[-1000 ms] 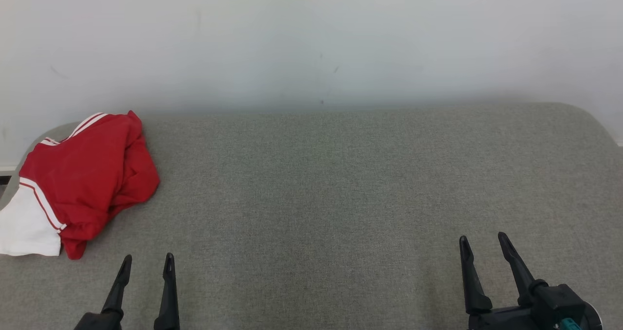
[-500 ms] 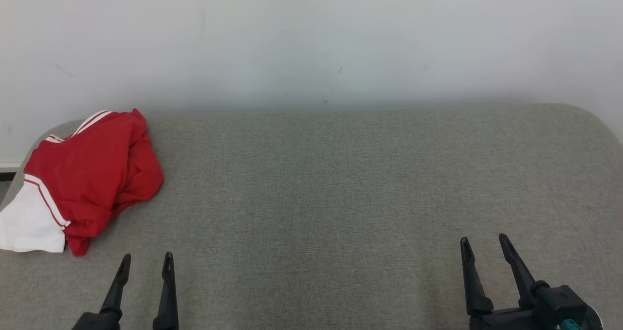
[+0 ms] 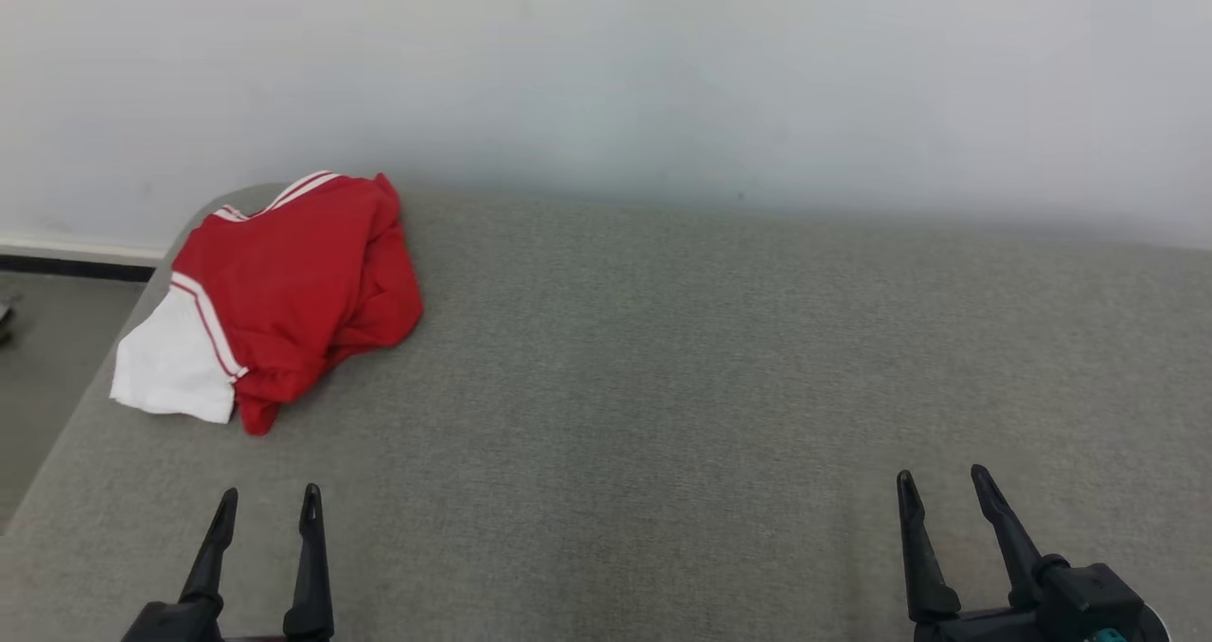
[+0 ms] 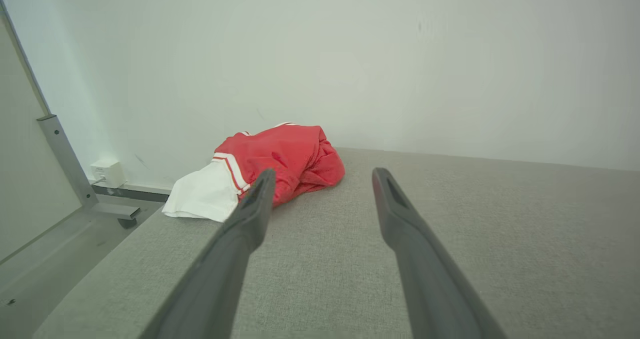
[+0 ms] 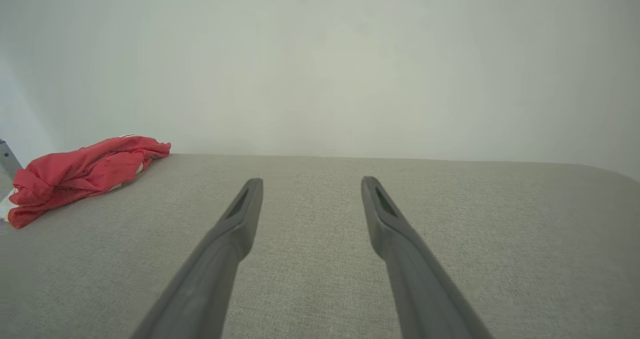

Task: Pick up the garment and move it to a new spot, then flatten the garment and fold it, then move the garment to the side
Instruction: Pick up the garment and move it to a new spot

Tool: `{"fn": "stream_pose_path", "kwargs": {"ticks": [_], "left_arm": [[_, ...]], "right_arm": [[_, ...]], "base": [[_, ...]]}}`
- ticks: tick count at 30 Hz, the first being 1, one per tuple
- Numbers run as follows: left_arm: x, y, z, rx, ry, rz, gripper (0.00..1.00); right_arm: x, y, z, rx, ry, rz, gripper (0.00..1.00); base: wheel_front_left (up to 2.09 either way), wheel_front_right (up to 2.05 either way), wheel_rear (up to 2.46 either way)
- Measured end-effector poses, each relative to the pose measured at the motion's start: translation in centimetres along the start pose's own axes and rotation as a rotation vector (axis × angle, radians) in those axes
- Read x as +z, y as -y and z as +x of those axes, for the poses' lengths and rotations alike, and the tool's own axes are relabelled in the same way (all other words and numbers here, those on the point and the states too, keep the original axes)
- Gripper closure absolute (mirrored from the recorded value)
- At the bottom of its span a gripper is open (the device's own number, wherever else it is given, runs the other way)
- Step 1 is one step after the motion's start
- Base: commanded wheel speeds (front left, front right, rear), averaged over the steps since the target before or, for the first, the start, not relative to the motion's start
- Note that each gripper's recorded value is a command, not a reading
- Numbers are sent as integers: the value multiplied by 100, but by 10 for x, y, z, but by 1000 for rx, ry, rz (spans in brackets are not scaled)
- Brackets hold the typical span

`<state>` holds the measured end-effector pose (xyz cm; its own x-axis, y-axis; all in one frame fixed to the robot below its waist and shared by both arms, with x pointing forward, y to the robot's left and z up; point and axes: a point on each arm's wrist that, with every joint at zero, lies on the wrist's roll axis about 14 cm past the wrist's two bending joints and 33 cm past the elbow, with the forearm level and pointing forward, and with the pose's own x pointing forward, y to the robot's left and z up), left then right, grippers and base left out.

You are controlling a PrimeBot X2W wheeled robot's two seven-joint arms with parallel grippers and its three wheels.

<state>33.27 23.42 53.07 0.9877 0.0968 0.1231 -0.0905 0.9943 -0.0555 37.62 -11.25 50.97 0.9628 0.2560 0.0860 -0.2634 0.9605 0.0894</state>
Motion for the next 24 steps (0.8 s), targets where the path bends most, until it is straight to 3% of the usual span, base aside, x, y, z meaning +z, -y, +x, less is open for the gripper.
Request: {"fn": "stream_pose_path", "kwargs": {"ticks": [11, 24], "left_arm": [[5, -61, -40, 199, 0, 29, 0], [9, -111, -94, 403, -6, 52, 0]], "right_arm": [[-12, -56, 28, 178, -29, 17, 0], [-24, -118, 45, 362, -57, 32, 0]], "base": [[0, 0, 0], [0, 0, 0]]}}
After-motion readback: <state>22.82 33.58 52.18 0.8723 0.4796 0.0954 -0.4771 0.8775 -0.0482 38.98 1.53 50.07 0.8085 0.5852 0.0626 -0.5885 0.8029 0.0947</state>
